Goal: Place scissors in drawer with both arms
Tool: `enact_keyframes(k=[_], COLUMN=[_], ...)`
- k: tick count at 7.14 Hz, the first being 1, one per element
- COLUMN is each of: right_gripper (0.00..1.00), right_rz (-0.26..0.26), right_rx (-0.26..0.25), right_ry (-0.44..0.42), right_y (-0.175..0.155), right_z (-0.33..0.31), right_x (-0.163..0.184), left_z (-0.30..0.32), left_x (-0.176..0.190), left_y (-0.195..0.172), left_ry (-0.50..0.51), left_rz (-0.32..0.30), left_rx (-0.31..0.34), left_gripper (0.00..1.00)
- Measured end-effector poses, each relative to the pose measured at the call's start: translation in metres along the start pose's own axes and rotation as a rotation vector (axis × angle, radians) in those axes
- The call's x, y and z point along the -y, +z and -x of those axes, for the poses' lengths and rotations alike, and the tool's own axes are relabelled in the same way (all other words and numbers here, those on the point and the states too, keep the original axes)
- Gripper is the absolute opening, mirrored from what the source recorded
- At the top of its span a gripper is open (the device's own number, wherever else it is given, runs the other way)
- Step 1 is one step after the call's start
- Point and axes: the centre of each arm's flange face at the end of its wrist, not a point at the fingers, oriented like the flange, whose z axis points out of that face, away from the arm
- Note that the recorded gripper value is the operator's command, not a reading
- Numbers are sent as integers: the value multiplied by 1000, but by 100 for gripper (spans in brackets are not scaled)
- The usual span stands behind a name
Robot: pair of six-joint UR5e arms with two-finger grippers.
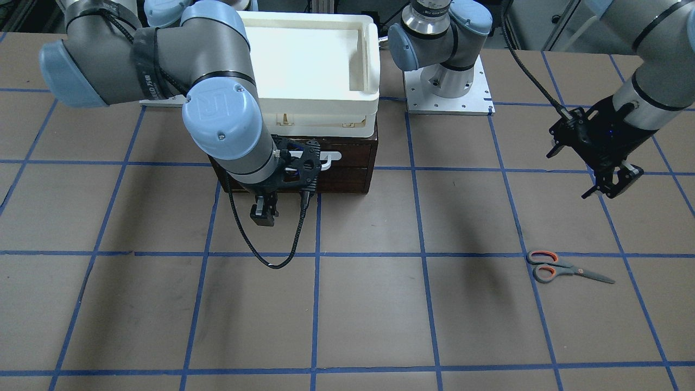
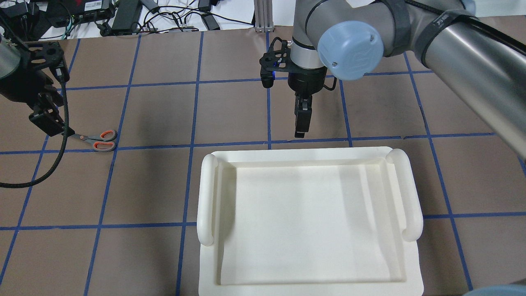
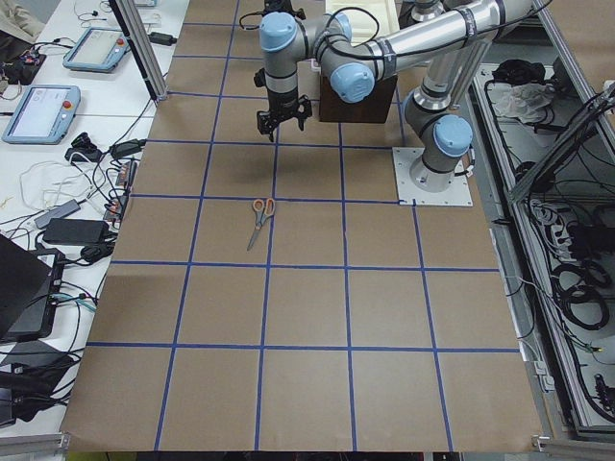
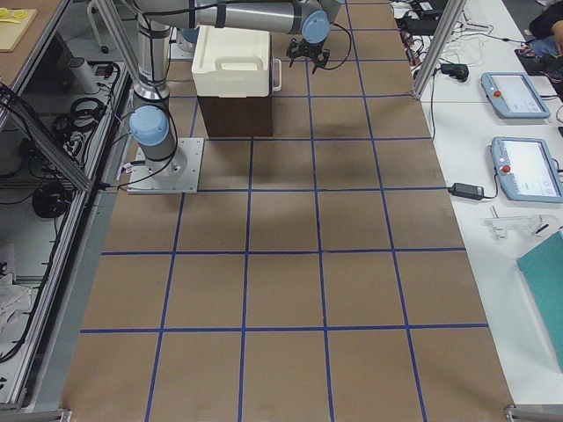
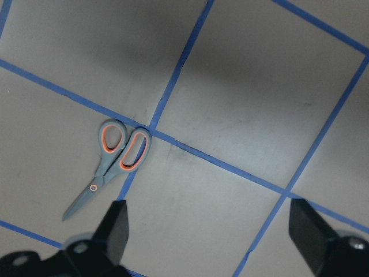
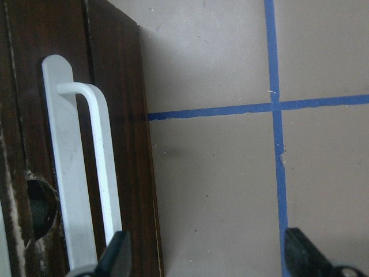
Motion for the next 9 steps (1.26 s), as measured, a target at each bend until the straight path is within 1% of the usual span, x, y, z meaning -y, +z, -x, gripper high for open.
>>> enact_keyframes(k=[2, 3, 4, 5, 6, 8, 9], right_gripper=[93, 94, 93, 93, 93, 92, 90], right_rz=[17, 20, 21, 23, 26, 38, 46], right_rx=[26, 42, 60, 76, 96, 126, 134], right_ry=[-104, -135, -130, -114, -104, -82, -64], right_y=[12, 16, 20, 22, 26, 36, 42], right_z=[-4, -4, -3, -3, -2, 1, 3], right_x=[4, 5, 5, 5, 5, 12, 17], left_z=[35, 49, 59, 67, 74, 88, 97], left_x=[-19, -24, -28, -32, -34, -41, -49], left_y=[35, 51, 66, 80, 95, 117, 129], left_ry=[179, 259, 340, 426, 482, 554, 574], left_rz=[4, 24, 50, 60, 60, 65, 71], left_rx=[4, 3, -5, -22, -40, -42, -27], left_gripper=[99, 99, 99, 100, 100, 100, 100])
